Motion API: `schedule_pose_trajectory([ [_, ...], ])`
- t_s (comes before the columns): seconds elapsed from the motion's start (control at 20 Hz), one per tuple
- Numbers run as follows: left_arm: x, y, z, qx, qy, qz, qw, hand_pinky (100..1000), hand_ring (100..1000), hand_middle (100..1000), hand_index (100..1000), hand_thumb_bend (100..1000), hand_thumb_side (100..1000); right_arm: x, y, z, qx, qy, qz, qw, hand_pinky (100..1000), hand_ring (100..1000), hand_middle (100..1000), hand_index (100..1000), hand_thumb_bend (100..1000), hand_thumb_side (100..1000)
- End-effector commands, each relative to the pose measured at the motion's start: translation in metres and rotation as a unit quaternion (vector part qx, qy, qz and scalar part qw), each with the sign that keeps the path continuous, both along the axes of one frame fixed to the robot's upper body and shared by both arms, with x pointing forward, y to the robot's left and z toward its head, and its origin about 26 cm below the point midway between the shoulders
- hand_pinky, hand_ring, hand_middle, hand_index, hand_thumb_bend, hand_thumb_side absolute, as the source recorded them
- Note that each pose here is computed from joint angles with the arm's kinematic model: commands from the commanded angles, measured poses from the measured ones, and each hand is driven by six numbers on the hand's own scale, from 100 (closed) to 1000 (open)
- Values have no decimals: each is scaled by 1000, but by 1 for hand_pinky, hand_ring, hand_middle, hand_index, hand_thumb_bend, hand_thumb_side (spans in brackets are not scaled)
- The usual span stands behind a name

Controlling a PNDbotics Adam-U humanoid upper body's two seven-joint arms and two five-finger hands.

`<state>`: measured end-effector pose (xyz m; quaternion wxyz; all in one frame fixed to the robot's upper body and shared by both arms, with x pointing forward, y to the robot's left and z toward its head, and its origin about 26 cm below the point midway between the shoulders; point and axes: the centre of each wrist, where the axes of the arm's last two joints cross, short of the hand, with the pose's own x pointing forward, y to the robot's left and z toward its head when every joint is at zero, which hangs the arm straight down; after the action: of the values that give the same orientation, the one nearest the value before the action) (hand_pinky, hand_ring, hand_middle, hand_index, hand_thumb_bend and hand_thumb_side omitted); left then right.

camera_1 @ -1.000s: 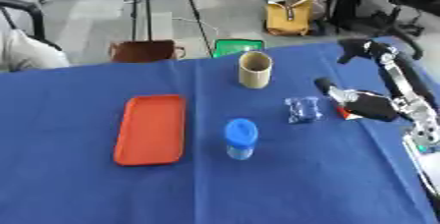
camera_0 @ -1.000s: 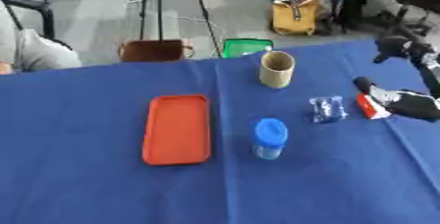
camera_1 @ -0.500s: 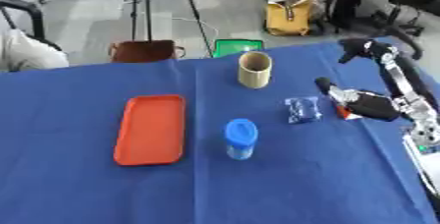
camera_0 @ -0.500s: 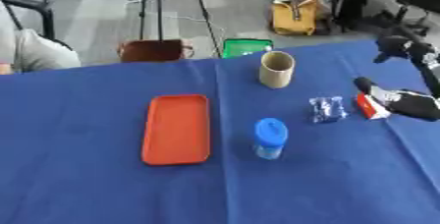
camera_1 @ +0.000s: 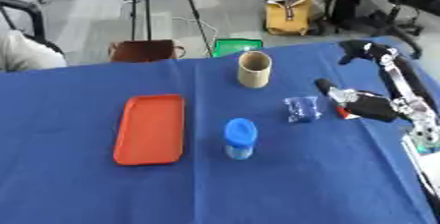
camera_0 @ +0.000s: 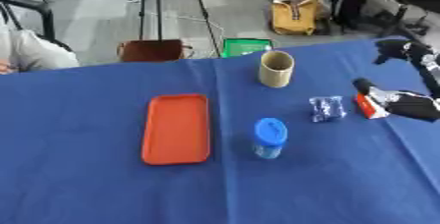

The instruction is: Pick up objects on the table and place them in the box.

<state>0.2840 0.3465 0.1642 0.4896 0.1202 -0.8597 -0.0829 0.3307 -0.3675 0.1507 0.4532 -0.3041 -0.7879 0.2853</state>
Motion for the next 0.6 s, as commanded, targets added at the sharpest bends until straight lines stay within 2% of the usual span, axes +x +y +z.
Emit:
schedule_pose_trajectory([
  [0.05,-2,4,10,12,-14,5,1000,424,641,664,843,502,868,3,-12,9,-29,0,-34,999,892,836,596,847,565,413],
  [0.1,-2,4,10,12,-14,5,1000,424,641,664,843,502,868,3,-12,8,-33,1,-39,999,892,836,596,847,565,413],
  [0.15,-2,4,9,12,-13,5,1000,424,641,664,843,500,870,4,-16,5,-41,13,-51,998,906,849,636,867,582,418],
  [0.35,-2,3,9,12,-12,4,1000,424,641,664,843,499,871,8,-26,-1,-86,42,-99,991,912,850,644,884,622,415],
  [0.6,-2,3,9,12,-12,4,1000,424,641,664,843,499,870,13,-33,-7,-121,61,-141,981,913,848,644,888,627,415],
])
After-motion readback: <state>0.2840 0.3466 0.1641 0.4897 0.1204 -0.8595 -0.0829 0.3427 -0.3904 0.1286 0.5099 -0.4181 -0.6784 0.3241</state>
